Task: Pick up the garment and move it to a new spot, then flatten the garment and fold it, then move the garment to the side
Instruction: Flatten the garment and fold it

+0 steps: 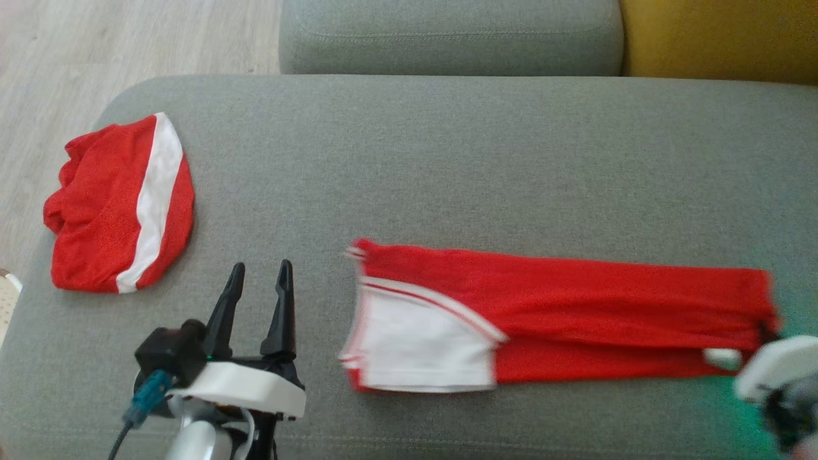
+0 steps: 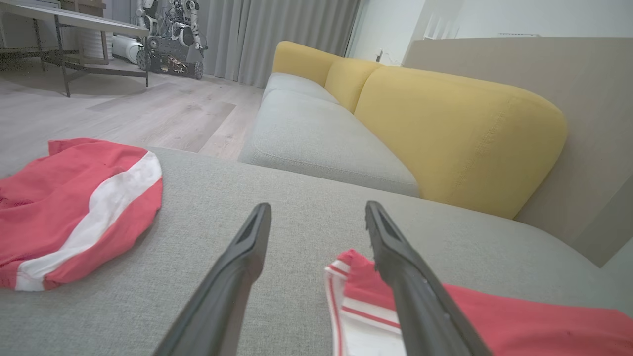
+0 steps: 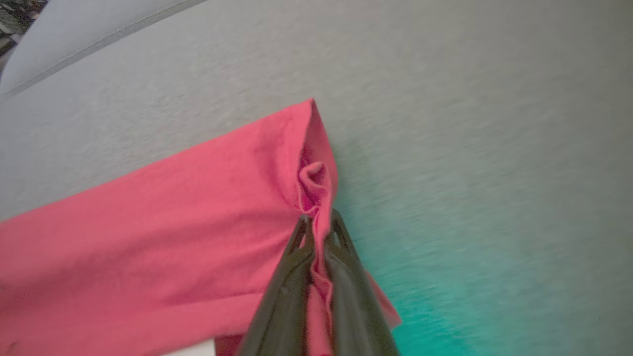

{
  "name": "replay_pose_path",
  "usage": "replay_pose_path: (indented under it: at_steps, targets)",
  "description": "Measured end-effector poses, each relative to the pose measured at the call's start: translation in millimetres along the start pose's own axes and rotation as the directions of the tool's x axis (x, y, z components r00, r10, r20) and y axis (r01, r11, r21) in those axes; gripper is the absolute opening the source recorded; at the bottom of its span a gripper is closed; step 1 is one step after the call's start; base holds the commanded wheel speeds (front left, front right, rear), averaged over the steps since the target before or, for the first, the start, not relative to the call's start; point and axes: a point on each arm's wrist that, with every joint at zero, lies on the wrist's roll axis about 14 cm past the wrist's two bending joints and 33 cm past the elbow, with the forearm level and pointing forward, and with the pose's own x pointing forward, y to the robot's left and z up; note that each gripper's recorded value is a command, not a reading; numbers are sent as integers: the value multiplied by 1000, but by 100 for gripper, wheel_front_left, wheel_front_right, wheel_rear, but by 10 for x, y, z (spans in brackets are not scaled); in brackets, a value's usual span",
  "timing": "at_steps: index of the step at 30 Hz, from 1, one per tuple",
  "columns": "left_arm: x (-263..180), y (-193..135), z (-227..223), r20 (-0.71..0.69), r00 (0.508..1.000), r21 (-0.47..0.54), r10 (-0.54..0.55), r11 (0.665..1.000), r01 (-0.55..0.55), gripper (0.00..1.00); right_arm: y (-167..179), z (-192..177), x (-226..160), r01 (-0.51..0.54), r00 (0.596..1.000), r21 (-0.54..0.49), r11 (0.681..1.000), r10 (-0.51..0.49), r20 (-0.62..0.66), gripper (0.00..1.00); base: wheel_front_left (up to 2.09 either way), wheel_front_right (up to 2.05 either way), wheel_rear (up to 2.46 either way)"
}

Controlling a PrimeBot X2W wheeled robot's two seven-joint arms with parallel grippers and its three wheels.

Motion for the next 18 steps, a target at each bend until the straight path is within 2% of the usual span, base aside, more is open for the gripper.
replay_pose_path:
  at_steps: [5, 7, 10, 18]
  targets:
    - [-4, -4, 22, 6, 1000, -39, 0, 999, 0, 100, -710, 423, -125, 173, 978, -66, 983, -163, 132, 0, 0, 0, 0]
    - [-10, -17, 39, 12, 1000, -40, -3, 999, 3, 100, -790, 656, -154, 203, 963, -73, 977, -185, 195, 0, 0, 0, 0]
    - [-19, -30, 56, 17, 1000, -39, -6, 999, 6, 100, -637, 858, -130, 185, 956, -81, 979, -161, 244, 0, 0, 0, 0]
    - [-37, -102, 89, 28, 999, -46, -26, 999, 27, 100, 40, 975, -127, 63, 959, -137, 989, -22, 284, 0, 0, 0, 0]
